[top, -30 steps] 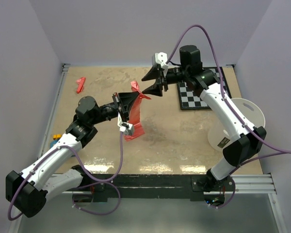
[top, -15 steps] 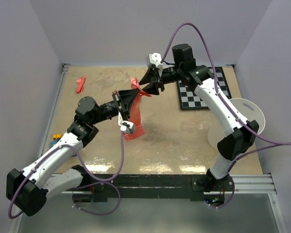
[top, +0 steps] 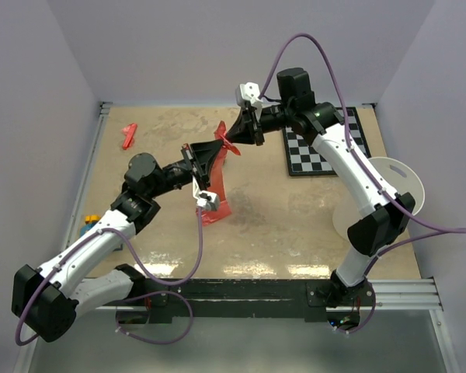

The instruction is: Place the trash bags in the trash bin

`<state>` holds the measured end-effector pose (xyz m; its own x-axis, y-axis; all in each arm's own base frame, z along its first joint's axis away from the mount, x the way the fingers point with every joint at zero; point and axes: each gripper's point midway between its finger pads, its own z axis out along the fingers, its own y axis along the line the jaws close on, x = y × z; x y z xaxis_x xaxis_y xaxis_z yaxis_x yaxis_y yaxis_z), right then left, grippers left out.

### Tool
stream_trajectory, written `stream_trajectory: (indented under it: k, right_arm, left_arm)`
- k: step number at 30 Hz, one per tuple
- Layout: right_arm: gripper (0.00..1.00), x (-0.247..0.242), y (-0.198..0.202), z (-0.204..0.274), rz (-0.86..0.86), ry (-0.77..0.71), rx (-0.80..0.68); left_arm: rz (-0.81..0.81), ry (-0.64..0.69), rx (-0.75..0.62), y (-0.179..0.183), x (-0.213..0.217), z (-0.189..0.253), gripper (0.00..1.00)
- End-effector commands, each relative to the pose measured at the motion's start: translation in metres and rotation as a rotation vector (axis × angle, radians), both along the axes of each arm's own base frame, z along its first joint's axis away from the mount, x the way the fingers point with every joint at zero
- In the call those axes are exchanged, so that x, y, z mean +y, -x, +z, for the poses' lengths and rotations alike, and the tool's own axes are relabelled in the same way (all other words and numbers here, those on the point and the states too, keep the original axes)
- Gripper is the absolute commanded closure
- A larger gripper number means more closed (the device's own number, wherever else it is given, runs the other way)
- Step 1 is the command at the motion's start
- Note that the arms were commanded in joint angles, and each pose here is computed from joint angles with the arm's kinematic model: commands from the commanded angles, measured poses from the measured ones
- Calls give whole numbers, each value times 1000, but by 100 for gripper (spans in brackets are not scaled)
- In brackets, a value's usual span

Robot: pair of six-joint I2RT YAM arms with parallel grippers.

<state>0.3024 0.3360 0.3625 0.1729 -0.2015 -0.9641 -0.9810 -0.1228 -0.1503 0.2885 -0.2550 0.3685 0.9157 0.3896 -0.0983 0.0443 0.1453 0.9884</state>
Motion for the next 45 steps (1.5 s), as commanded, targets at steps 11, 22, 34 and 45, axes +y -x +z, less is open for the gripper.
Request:
stream_trajectory:
  k: [11, 22, 34, 45]
  right_arm:
    - [100, -30, -17, 17, -82, 13, -48]
    - [100, -16, -9, 16, -41, 7, -25]
    - [100, -8, -5, 16, -40, 9, -18]
    - [100, -8, -15, 9, -78, 31, -21]
  left_arm:
    - [70, 31, 31, -2, 12, 9, 100]
    - [17, 18, -4, -1, 1, 13, 89]
    - [12, 33, -59, -7, -7, 22, 75]
    - [110, 16, -49, -11, 13, 19, 76]
